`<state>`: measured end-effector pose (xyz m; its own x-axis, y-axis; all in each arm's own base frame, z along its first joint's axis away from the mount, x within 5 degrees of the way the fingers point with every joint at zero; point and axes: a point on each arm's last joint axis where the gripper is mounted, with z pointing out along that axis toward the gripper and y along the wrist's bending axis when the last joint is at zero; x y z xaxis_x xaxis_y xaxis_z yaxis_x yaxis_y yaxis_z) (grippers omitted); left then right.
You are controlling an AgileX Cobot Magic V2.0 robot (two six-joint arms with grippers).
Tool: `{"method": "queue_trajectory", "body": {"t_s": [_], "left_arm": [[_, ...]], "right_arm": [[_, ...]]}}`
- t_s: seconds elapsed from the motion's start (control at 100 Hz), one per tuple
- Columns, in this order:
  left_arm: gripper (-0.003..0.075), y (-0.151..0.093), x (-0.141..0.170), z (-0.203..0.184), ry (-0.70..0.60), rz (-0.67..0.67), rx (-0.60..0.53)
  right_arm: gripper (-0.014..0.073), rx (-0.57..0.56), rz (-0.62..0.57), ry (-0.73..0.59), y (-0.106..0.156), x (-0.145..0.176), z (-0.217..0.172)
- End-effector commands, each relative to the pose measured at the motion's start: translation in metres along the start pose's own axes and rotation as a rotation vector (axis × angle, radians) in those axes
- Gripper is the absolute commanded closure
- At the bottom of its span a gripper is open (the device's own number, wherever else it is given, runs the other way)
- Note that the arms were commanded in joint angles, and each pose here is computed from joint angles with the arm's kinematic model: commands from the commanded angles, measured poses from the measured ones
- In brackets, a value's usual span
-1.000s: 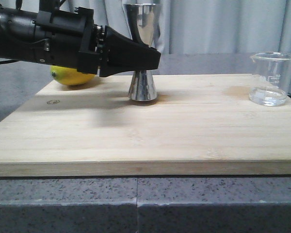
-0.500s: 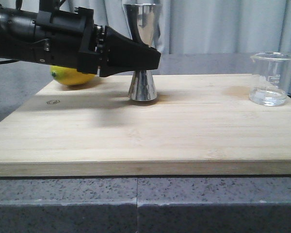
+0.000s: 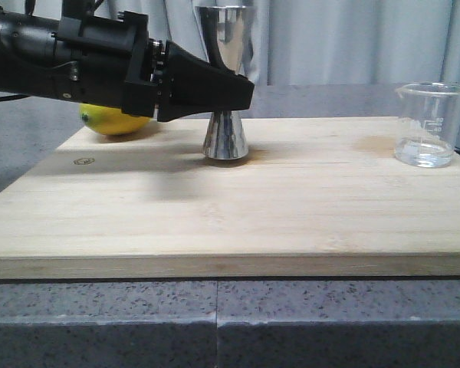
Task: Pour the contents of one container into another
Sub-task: 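Open the left gripper and release the jigger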
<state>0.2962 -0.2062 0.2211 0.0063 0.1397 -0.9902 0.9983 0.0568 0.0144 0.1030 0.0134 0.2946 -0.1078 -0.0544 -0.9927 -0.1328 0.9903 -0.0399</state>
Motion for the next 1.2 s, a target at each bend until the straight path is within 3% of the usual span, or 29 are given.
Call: {"method": "queue_trajectory", "body": {"t_s": [0.0, 0.75, 0.89, 1.08, 1.19], "left_arm": [[0.0713, -0.004, -0.033, -0.001, -0.158, 0.046, 0.026], [0.0694, -0.001, -0.02, 0.002, -0.15, 0.01, 0.037], [0.0587, -0.001, -0.02, 0.002, -0.148, 0.011, 0.038], [0.0336, -0.001, -0.02, 0.002, -0.148, 0.011, 0.038], [0.0248, -0.001, -0.022, 0.001, -0.151, 0.013, 0.036]], "right_arm": [[-0.002, 0.004, -0.011, -0.121, -0.001, -0.021, -0.003], [-0.002, 0.004, -0.011, -0.129, -0.001, -0.021, -0.003], [-0.002, 0.004, -0.011, -0.129, -0.001, -0.021, -0.003], [-0.002, 0.004, -0.011, -0.129, -0.001, -0.021, -0.003], [-0.002, 0.004, -0.011, -0.129, -0.001, -0.021, -0.003]]}}
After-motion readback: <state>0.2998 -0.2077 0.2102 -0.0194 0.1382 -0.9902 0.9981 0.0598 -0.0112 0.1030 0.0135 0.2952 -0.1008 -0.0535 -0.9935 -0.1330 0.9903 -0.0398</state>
